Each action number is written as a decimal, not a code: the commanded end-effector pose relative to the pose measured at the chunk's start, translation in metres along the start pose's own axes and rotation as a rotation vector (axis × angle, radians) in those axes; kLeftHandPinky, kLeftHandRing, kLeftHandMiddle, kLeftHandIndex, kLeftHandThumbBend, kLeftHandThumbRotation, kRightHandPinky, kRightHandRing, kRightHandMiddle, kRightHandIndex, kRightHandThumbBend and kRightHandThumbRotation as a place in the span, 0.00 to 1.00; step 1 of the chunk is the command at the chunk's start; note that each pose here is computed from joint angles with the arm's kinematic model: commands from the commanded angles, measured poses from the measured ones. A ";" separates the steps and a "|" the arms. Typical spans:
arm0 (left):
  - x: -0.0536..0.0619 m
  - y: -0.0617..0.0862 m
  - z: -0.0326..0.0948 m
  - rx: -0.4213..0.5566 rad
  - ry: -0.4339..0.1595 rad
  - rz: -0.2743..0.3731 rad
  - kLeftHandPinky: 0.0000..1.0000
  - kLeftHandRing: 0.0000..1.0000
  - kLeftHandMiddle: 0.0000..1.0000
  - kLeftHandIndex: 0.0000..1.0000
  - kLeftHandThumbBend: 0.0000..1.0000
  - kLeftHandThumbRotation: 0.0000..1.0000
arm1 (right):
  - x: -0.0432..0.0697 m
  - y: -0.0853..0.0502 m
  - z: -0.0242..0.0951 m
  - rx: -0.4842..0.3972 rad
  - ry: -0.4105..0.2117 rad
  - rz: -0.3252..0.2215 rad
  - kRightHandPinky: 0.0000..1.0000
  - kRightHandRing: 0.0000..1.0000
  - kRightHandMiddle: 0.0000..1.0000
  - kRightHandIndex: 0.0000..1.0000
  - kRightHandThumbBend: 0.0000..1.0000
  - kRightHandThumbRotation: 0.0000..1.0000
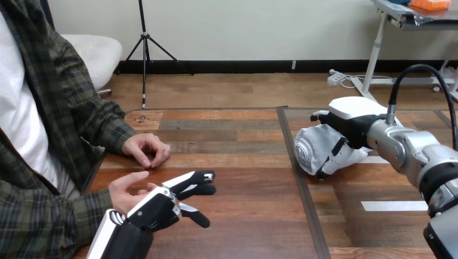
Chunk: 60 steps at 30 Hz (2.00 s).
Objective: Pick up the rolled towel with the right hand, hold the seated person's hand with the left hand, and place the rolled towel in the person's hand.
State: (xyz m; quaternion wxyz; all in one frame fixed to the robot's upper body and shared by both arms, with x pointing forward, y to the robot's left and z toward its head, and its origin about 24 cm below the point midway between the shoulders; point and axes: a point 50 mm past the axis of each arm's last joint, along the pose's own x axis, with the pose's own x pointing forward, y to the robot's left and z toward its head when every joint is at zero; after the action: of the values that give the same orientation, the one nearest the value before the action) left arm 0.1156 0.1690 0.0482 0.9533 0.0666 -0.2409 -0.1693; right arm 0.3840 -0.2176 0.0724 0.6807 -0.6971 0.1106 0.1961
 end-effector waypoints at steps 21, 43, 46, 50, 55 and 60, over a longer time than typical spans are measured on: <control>0.004 0.003 0.023 -0.017 -0.146 0.036 0.56 0.73 0.79 0.74 1.00 0.48 | -0.004 0.022 -0.012 0.062 0.058 -0.003 0.69 0.72 0.74 0.75 1.00 0.23; -0.003 0.004 0.026 -0.076 -0.159 0.060 0.61 0.76 0.78 0.72 1.00 0.46 | -0.006 0.038 -0.012 0.102 0.038 0.062 0.37 0.37 0.38 0.39 0.88 0.05; -0.004 0.004 0.027 -0.071 -0.160 0.057 0.61 0.76 0.78 0.73 1.00 0.46 | -0.005 0.040 -0.011 0.092 0.039 0.070 0.35 0.36 0.37 0.38 0.86 0.05; -0.003 0.002 0.027 -0.085 -0.178 0.061 0.62 0.76 0.78 0.73 1.00 0.46 | -0.006 0.043 -0.009 0.119 0.016 0.084 0.33 0.34 0.36 0.36 0.83 0.03; -0.001 0.002 0.026 -0.067 -0.189 0.072 0.62 0.75 0.78 0.73 1.00 0.46 | -0.007 0.046 -0.007 0.155 -0.024 0.086 0.32 0.33 0.35 0.34 0.81 0.01; 0.001 0.002 0.024 -0.076 -0.202 0.051 0.60 0.74 0.77 0.74 1.00 0.47 | -0.008 0.050 -0.004 0.199 -0.056 0.084 0.29 0.30 0.33 0.32 0.81 0.01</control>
State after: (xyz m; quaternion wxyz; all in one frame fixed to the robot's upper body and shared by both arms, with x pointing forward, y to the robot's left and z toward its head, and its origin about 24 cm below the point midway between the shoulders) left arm 0.0954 0.1727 0.0596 0.9467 0.0123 -0.2842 -0.1513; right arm 0.3722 -0.2340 0.0600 0.7322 -0.6458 0.1199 0.1804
